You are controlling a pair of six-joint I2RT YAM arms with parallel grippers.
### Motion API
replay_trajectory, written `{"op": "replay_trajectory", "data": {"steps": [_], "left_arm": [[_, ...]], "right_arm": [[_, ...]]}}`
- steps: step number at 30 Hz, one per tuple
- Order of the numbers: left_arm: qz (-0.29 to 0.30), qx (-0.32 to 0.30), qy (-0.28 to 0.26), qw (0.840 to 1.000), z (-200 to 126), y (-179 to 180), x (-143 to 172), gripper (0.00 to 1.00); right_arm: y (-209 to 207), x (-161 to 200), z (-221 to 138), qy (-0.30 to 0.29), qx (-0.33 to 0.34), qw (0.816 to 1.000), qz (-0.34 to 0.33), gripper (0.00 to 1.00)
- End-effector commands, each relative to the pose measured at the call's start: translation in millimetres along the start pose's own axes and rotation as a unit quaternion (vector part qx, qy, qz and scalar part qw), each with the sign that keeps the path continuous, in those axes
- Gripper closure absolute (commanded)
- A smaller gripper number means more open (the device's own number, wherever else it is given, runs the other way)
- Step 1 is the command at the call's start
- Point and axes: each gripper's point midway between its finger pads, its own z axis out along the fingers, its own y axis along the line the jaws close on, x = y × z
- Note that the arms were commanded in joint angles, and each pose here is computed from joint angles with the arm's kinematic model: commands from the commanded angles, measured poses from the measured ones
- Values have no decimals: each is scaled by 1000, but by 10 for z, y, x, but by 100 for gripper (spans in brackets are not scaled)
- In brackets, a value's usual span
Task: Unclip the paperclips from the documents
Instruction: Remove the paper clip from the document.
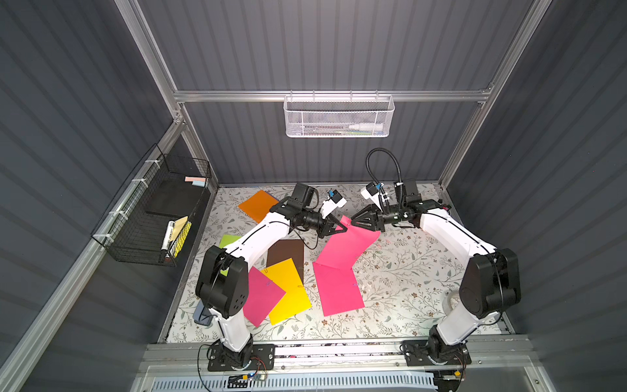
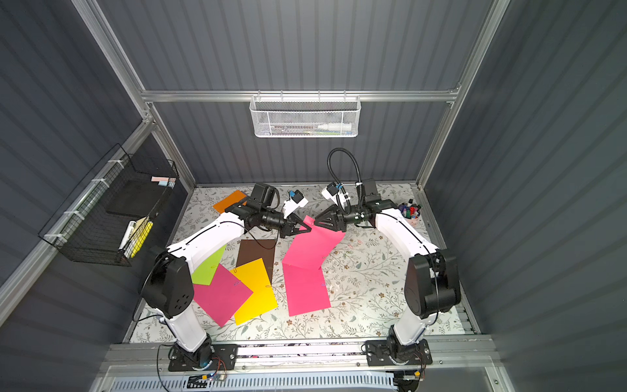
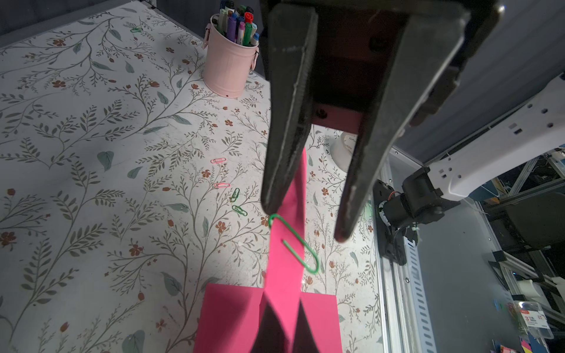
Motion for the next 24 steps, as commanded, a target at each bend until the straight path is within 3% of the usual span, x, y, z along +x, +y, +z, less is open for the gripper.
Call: {"op": "replay_trajectory", "data": {"steps": [1,6,19,24], "left_arm": [[21,8,-4,1000,-47,-139,-90,100],[22,8,-5,1000,-62,-166,-79,100],[17,13,-2,1000,-45,-202,-12,100],[13,11,3,1000,-17,-192,42,100]], "right_arm": [[5,-83,24,-5,0,1000,-11,68],[-59,-81,-1,-6,8,1000,-5,62],[-28,-158,-59,-10,20,1000,-12,60],[6,-229,-117,-19,23,999,-23,53]]}}
